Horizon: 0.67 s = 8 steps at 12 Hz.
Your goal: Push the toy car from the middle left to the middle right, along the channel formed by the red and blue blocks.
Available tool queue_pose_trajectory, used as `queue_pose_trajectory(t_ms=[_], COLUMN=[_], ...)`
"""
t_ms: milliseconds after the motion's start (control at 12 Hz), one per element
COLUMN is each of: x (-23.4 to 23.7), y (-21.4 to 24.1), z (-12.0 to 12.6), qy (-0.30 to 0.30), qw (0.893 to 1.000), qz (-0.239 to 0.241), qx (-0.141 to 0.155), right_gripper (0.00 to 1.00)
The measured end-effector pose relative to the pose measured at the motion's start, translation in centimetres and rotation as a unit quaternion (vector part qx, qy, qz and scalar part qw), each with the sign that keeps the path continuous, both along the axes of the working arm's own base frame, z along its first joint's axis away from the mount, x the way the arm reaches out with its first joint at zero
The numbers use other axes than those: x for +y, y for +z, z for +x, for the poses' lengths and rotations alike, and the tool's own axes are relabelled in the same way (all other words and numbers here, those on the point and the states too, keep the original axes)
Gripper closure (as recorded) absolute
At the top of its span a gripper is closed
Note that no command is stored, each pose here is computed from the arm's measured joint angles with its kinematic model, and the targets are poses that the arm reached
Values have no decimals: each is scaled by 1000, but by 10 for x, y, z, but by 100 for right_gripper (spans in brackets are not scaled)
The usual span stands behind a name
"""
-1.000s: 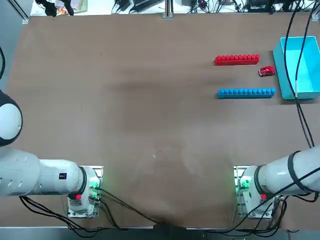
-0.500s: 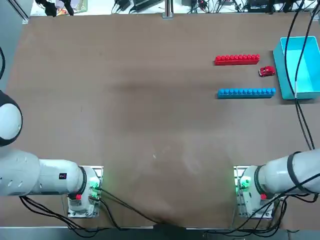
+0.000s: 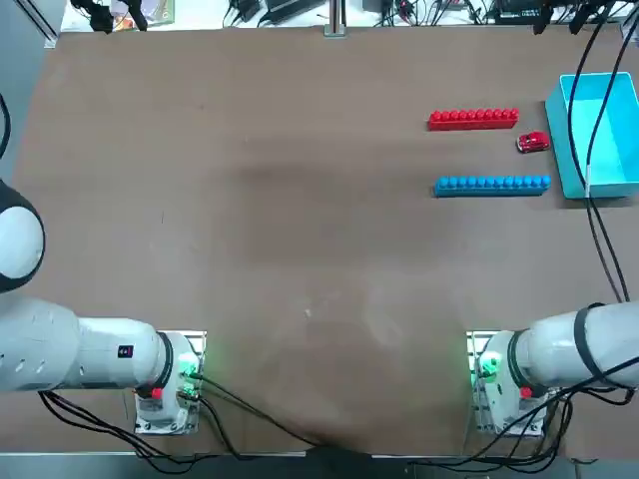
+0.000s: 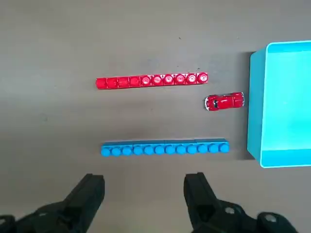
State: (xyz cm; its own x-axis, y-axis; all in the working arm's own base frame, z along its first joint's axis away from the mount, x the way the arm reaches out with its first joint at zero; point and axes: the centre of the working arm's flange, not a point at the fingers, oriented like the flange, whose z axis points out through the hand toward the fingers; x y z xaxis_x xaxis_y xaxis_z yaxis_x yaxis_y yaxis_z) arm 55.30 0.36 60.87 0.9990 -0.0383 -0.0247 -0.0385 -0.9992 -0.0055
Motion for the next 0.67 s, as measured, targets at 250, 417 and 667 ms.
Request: queue_pose_trajectory(t_ms=[250, 417, 667], x=[4, 9, 11], y=[2, 2, 3], z=[-3, -4, -4], qy=[4, 8, 10], qw=[1000, 1000, 1000], qz=[0, 0, 0], qx=[-3, -4, -4], right_gripper=[0, 0, 0])
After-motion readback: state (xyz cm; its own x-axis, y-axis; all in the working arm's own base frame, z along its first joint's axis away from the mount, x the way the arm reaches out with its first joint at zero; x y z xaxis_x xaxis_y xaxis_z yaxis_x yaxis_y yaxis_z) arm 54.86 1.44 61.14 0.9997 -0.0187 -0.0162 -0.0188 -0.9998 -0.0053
